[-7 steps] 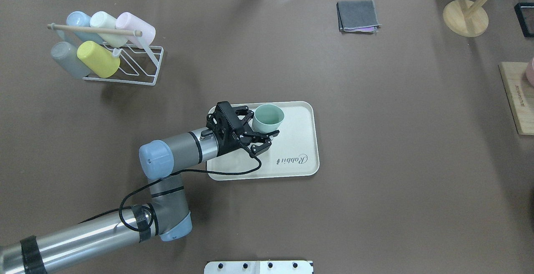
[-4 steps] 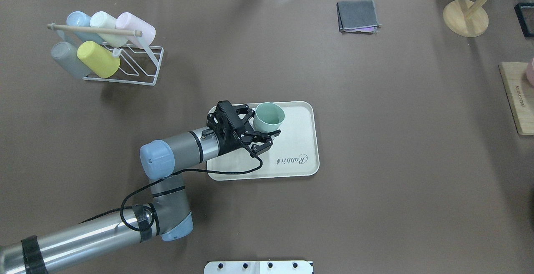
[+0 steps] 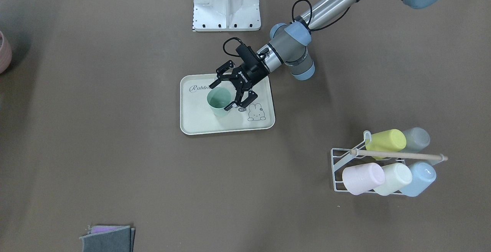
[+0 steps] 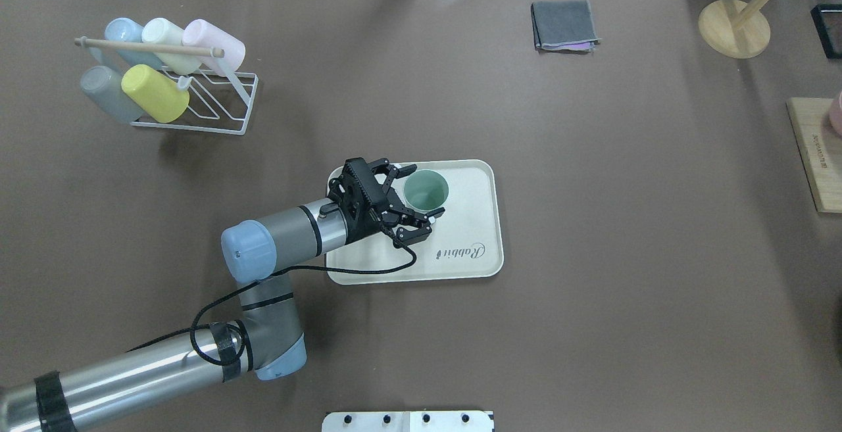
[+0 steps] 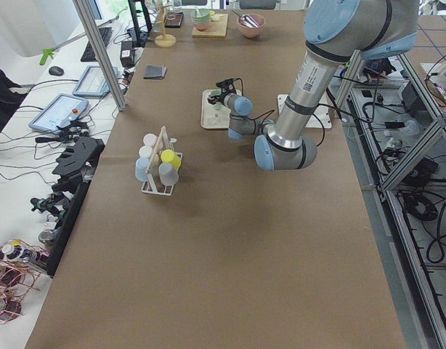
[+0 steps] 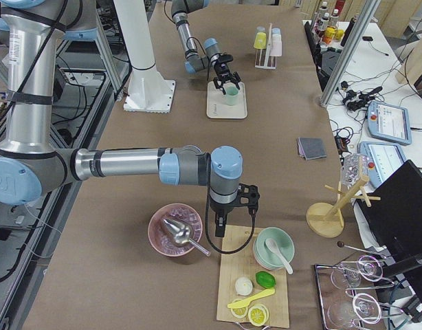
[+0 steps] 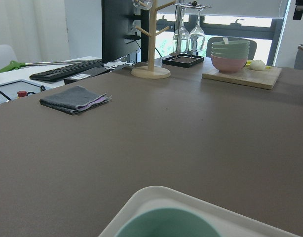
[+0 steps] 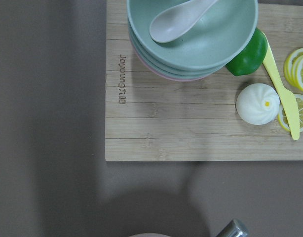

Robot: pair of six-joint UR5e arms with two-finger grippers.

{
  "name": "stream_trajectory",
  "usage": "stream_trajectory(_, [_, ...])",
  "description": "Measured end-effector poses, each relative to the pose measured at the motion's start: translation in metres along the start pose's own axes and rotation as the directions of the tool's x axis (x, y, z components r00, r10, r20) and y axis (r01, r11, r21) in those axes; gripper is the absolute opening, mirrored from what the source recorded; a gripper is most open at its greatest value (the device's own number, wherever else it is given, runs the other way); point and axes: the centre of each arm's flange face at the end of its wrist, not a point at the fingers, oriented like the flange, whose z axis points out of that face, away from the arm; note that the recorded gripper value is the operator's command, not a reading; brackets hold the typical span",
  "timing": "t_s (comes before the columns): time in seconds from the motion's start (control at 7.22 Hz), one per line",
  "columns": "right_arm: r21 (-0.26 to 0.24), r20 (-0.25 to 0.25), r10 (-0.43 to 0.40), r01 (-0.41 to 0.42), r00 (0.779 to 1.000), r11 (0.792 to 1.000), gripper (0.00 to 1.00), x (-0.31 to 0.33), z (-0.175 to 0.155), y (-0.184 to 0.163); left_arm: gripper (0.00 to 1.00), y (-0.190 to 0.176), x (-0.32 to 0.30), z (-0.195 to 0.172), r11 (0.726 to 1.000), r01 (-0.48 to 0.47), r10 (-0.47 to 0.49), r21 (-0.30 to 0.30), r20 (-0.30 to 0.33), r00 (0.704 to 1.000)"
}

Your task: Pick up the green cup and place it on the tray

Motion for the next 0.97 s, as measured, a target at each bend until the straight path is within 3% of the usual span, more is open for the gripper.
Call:
stream_trajectory(0.42, [0.001, -0.003, -0.002, 0.002, 1.000, 1.000, 1.00, 0.000, 0.000, 0.000, 0.99, -0.025, 0.007, -0.001, 1.000, 0.002, -0.002, 0.017, -0.003, 1.000])
stream_trajectory(0.83, [0.002, 0.000, -0.003, 0.003, 1.000, 1.000, 1.00, 0.000, 0.000, -0.001, 0.99, -0.141, 0.047, 0.004, 0.995, 0.077, -0.075, -0.056, 0.041, 0.996])
stream_trajectory(0.97, [0.003, 0.002, -0.003, 0.003, 1.000, 1.000, 1.00, -0.001, 0.000, -0.001, 0.99, -0.178, 0.057, 0.018, 0.990, 0.090, -0.078, -0.111, 0.109, 0.991])
